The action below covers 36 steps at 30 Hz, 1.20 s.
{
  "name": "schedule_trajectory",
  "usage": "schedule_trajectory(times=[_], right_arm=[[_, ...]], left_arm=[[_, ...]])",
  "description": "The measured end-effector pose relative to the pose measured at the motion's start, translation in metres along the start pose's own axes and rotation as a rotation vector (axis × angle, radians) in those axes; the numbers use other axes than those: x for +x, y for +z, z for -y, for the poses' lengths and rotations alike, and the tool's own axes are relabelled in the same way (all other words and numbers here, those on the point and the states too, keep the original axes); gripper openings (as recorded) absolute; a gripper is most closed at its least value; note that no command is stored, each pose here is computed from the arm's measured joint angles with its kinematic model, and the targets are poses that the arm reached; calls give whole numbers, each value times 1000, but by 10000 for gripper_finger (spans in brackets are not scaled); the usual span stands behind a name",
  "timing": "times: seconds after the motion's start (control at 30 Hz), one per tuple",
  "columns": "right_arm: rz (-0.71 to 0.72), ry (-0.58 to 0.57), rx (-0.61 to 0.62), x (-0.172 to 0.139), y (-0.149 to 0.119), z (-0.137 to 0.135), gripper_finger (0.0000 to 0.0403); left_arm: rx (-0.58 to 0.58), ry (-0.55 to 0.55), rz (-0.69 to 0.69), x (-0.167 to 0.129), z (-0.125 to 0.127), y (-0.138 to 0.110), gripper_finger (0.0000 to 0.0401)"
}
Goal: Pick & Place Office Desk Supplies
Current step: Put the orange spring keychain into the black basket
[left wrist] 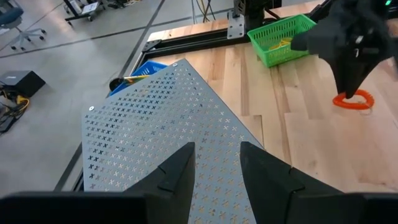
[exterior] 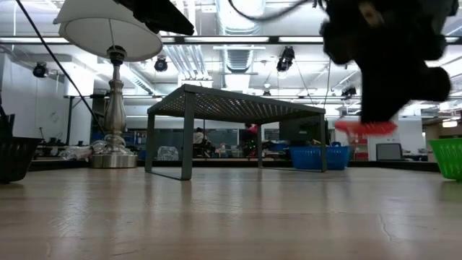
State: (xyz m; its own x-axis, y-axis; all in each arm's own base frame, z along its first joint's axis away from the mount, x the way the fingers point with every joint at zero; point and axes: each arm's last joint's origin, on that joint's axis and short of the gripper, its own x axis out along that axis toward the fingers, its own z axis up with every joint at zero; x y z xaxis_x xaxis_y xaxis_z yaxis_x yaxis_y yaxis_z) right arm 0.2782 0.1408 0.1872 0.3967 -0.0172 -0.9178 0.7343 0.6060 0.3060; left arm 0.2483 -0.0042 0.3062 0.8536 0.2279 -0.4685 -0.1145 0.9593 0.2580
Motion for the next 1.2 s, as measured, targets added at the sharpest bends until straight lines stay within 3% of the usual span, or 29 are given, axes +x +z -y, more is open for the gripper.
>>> schedule_trajectory(times=[0.27,0.53,0.8,1.2], right_arm=[[321,47,-145,-23,14,-5,25],[692,-53,-156,-44,26,-1,25],[778,-91,-233,-52,30,-2,24],[915,-30,-374,-62,51,-24,24]], left_arm=[[1,-1,-5,0,0,0,134],[2,-1,-8,0,0,-1,134],[3,-2,-8,0,0,-1,134],[3,-2,-8,0,0,-1,134]])
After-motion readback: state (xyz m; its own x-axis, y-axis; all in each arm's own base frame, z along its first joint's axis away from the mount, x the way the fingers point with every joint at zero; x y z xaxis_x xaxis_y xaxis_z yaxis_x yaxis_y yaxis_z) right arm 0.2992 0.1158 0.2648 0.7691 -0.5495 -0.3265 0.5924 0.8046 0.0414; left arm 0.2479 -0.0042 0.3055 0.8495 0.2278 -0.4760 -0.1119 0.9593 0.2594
